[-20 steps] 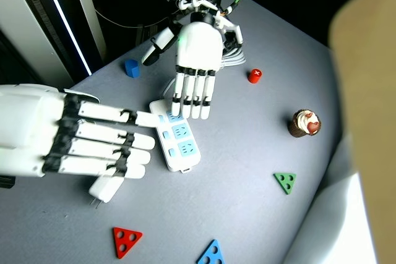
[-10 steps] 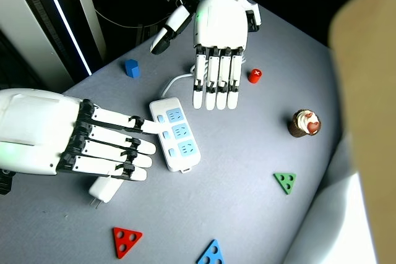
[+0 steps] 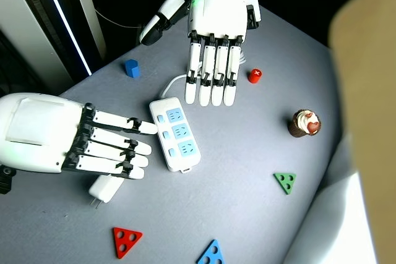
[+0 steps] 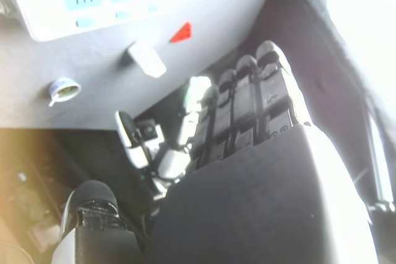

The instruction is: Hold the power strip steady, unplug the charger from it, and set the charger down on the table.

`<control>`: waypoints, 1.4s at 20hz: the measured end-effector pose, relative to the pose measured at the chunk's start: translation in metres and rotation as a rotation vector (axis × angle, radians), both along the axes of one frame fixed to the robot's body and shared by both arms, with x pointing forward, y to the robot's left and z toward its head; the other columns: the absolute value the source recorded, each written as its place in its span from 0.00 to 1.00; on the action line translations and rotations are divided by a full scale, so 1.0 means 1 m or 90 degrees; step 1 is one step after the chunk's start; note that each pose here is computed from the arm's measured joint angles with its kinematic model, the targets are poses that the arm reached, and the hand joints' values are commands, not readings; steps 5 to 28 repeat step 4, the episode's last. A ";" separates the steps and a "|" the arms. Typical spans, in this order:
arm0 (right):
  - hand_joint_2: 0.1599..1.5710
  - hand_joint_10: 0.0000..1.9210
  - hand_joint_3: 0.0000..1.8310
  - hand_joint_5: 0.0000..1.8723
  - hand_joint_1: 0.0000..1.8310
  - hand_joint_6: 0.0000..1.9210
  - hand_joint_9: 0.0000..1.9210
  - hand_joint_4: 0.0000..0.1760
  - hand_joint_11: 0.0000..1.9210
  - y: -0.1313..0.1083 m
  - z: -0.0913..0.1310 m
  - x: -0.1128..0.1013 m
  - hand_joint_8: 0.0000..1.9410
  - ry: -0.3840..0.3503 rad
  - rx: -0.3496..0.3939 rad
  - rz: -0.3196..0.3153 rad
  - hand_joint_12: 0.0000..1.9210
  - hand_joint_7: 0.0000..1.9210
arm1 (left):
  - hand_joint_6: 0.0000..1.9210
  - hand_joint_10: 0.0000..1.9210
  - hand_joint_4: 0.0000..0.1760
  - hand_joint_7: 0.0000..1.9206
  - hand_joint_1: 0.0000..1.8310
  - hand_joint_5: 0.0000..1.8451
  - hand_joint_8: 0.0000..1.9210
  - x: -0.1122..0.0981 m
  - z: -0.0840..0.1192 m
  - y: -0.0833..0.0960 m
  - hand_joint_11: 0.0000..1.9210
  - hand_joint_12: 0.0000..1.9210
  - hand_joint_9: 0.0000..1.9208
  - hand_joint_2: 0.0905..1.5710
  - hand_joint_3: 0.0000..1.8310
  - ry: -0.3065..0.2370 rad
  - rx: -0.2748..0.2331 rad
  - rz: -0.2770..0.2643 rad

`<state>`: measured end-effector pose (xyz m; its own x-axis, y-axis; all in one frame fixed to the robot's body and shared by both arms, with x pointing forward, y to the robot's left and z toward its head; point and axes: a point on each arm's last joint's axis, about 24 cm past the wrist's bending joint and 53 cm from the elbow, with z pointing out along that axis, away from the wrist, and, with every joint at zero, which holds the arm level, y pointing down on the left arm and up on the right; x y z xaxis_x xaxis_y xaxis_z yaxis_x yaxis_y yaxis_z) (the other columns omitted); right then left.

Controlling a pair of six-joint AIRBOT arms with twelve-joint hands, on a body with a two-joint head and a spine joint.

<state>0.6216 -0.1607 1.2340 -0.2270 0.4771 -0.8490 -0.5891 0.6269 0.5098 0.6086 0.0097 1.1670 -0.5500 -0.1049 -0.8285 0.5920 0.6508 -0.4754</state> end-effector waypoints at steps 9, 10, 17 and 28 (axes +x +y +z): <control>0.60 0.00 0.00 0.10 0.36 0.00 0.21 0.34 0.11 0.000 -0.003 0.001 0.00 0.001 -0.003 0.001 0.25 0.19 | 0.00 0.00 0.00 0.03 0.00 0.02 0.00 0.001 0.006 -0.001 0.01 0.03 0.03 0.59 0.00 -0.005 -0.005 0.002; 0.60 0.00 0.00 0.10 0.36 0.00 0.21 0.34 0.11 0.000 -0.003 0.001 0.00 0.001 -0.003 0.001 0.25 0.19 | 0.00 0.00 0.00 0.03 0.00 0.02 0.00 0.001 0.006 -0.001 0.01 0.03 0.03 0.59 0.00 -0.005 -0.005 0.002; 0.60 0.00 0.00 0.10 0.36 0.00 0.21 0.34 0.11 0.000 -0.003 0.001 0.00 0.001 -0.003 0.001 0.25 0.19 | 0.00 0.00 0.00 0.03 0.00 0.02 0.00 0.001 0.006 -0.001 0.01 0.03 0.03 0.59 0.00 -0.005 -0.005 0.002; 0.60 0.00 0.00 0.10 0.36 0.00 0.21 0.34 0.11 0.000 -0.003 0.001 0.00 0.001 -0.003 0.001 0.25 0.19 | 0.00 0.00 0.00 0.03 0.00 0.02 0.00 0.001 0.006 -0.001 0.01 0.03 0.03 0.59 0.00 -0.005 -0.005 0.002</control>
